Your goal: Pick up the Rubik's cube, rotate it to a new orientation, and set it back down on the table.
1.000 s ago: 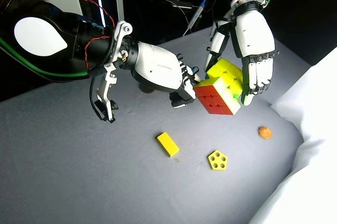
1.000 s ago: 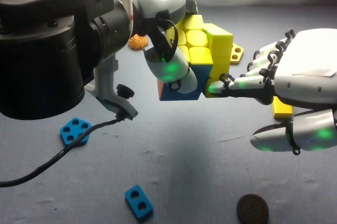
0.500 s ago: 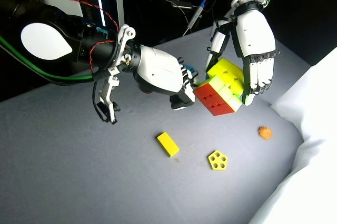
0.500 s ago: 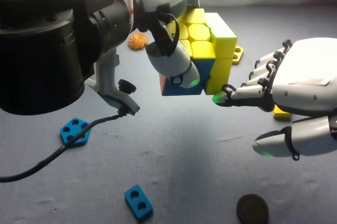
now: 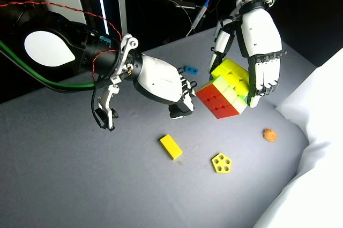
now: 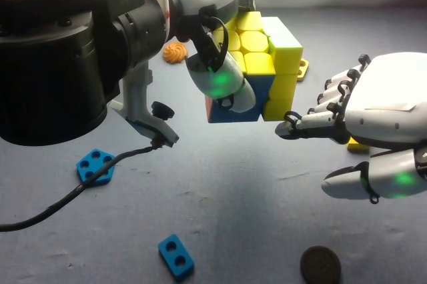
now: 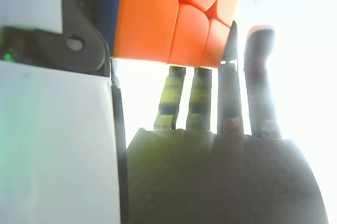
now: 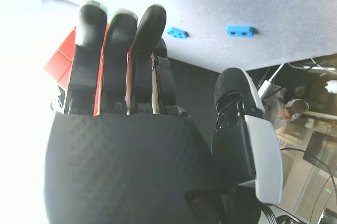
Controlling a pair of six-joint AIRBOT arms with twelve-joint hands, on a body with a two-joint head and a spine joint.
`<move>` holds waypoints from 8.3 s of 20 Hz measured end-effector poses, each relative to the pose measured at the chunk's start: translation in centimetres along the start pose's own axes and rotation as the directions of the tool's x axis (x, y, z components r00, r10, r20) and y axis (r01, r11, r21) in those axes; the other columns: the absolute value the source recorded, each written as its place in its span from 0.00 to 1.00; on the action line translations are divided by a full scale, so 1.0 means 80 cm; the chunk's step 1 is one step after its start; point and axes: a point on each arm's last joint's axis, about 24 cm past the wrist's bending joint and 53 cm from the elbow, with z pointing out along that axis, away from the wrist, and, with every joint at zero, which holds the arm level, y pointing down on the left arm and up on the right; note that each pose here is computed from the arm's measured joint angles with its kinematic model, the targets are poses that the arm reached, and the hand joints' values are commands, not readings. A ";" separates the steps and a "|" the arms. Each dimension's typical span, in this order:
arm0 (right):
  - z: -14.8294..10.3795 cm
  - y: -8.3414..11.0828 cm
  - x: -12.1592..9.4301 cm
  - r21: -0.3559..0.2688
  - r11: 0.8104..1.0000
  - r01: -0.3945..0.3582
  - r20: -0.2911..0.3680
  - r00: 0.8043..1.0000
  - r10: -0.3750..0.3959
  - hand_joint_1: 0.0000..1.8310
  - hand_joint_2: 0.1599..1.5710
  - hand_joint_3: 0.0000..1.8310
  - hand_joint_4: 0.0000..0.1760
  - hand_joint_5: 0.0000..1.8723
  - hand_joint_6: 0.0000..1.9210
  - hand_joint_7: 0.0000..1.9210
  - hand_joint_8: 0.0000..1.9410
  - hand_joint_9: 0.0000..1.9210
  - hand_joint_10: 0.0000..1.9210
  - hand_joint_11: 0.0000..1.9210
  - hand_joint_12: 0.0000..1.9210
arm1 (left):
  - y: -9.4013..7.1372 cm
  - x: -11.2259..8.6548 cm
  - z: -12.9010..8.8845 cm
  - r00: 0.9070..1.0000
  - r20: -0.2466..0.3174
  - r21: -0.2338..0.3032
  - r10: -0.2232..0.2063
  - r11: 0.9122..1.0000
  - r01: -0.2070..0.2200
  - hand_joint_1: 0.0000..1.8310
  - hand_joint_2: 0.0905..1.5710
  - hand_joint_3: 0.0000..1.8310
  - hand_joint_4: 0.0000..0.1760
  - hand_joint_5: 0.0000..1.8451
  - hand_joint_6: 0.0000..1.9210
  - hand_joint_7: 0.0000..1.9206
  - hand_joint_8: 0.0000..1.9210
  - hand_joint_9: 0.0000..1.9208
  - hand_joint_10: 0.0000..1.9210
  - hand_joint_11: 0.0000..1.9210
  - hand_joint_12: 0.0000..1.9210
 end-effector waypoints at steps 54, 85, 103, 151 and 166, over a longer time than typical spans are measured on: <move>-0.057 -0.019 0.013 0.088 0.996 -0.024 -0.032 0.999 0.027 0.01 0.80 0.00 0.00 0.13 0.01 0.28 0.74 0.26 0.98 0.24 1.00 | -0.001 0.002 0.000 1.000 -0.009 0.002 -0.010 1.000 0.010 0.55 0.91 0.00 0.00 0.25 0.88 0.24 1.00 0.15 1.00 0.17 1.00; -0.060 -0.015 -0.045 0.066 0.996 -0.057 0.098 0.994 0.050 0.01 0.81 0.00 0.00 0.13 0.01 0.28 0.74 0.25 0.99 0.23 1.00 | 0.068 0.067 0.004 0.995 -0.016 0.071 -0.095 0.993 0.096 0.55 0.90 0.00 0.00 0.24 0.89 0.26 0.99 0.17 1.00 0.16 1.00; -0.059 -0.013 -0.044 0.062 0.996 -0.056 0.097 0.994 0.050 0.00 0.77 0.00 0.00 0.01 0.01 0.01 0.02 0.02 0.11 0.00 0.29 | 0.098 0.091 -0.001 0.993 -0.015 0.078 -0.117 0.990 0.118 0.65 0.90 0.00 0.00 0.23 0.87 0.23 1.00 0.23 0.99 0.19 1.00; -0.058 -0.013 -0.040 0.064 0.997 -0.053 0.088 0.995 0.048 0.00 0.80 0.00 0.00 0.24 0.32 0.33 0.41 0.22 0.64 0.03 0.93 | 0.002 -0.021 -0.060 0.993 0.001 0.128 0.119 0.985 -0.118 0.04 0.77 0.00 0.00 0.25 0.27 0.28 0.39 0.22 0.54 0.06 0.86; -0.058 -0.012 -0.039 0.063 0.997 -0.052 0.085 0.995 0.046 0.00 0.83 0.00 0.00 0.35 0.89 0.42 0.92 0.37 1.00 0.37 1.00 | -0.008 -0.039 -0.096 0.981 0.028 0.200 0.193 0.960 -0.195 0.03 0.84 0.00 0.00 0.33 0.78 0.31 0.93 0.29 0.95 0.24 1.00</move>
